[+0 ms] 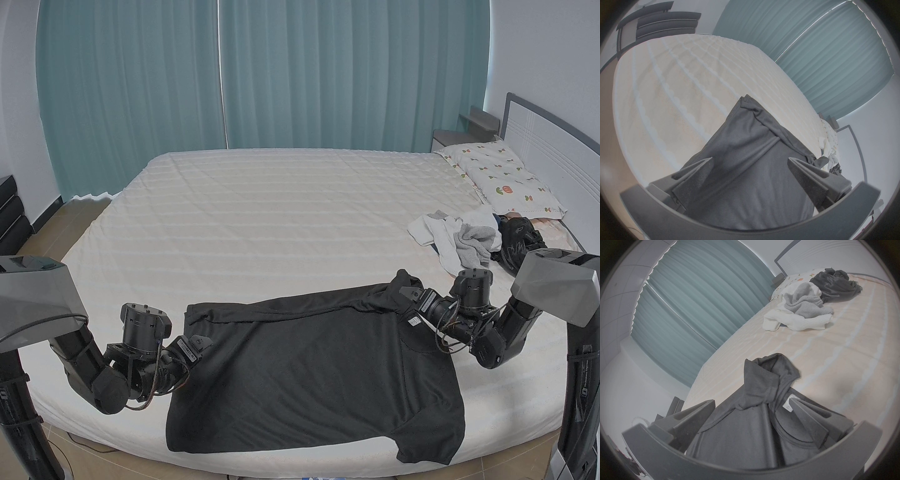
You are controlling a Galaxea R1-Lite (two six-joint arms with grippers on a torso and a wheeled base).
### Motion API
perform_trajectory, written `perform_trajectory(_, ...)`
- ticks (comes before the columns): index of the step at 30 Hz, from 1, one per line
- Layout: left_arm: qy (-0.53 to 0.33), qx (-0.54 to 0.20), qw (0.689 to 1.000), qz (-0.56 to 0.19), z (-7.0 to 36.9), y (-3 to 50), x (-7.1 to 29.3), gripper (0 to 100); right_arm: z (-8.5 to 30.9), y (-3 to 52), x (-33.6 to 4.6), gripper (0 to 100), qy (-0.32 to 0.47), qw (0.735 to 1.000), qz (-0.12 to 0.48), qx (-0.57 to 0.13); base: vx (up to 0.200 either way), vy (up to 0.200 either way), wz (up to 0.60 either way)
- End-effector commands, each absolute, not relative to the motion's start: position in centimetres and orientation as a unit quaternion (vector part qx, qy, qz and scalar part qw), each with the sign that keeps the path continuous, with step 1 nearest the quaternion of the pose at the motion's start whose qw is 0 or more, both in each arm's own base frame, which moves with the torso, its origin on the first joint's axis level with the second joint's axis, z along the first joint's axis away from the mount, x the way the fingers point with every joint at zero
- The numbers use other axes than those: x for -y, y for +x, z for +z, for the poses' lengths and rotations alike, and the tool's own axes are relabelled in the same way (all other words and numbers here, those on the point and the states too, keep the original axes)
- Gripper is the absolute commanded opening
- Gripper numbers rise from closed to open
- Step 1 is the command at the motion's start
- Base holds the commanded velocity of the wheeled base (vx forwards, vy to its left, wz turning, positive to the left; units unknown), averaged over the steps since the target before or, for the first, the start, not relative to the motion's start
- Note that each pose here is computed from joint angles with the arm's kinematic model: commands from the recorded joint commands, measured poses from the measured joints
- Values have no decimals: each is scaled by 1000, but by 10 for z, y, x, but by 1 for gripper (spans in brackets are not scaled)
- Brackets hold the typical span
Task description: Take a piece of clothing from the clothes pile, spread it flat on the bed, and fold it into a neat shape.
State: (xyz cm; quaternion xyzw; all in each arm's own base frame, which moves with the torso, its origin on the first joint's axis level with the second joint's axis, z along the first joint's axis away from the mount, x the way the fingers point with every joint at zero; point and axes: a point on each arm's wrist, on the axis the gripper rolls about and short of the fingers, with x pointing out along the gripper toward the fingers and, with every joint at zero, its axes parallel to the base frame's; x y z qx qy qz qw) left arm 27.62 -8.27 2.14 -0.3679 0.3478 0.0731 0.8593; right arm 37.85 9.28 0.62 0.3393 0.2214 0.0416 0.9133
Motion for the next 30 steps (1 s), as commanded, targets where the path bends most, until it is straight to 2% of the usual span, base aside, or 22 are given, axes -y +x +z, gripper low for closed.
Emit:
perform_trajectory(1, -383, -330, 861, 65, 23, 281, 84, 100, -12, 407, -111, 100, 343, 909, 28, -236, 0, 0, 0)
perform_trajectory(18, -375, -351, 855, 75, 7, 281, 86, 100, -33, 450, -119, 100, 327, 907, -1, -266, 0, 0, 0)
perform_trajectory(19, -375, -351, 855, 76, 7, 281, 85, 100, -32, 450, -119, 0, 327, 907, -1, -266, 0, 0, 0)
perform_trajectory(30, -373, -355, 854, 78, 4, 279, 85, 100, -11, 458, -121, 0, 329, 912, -2, -244, 0, 0, 0)
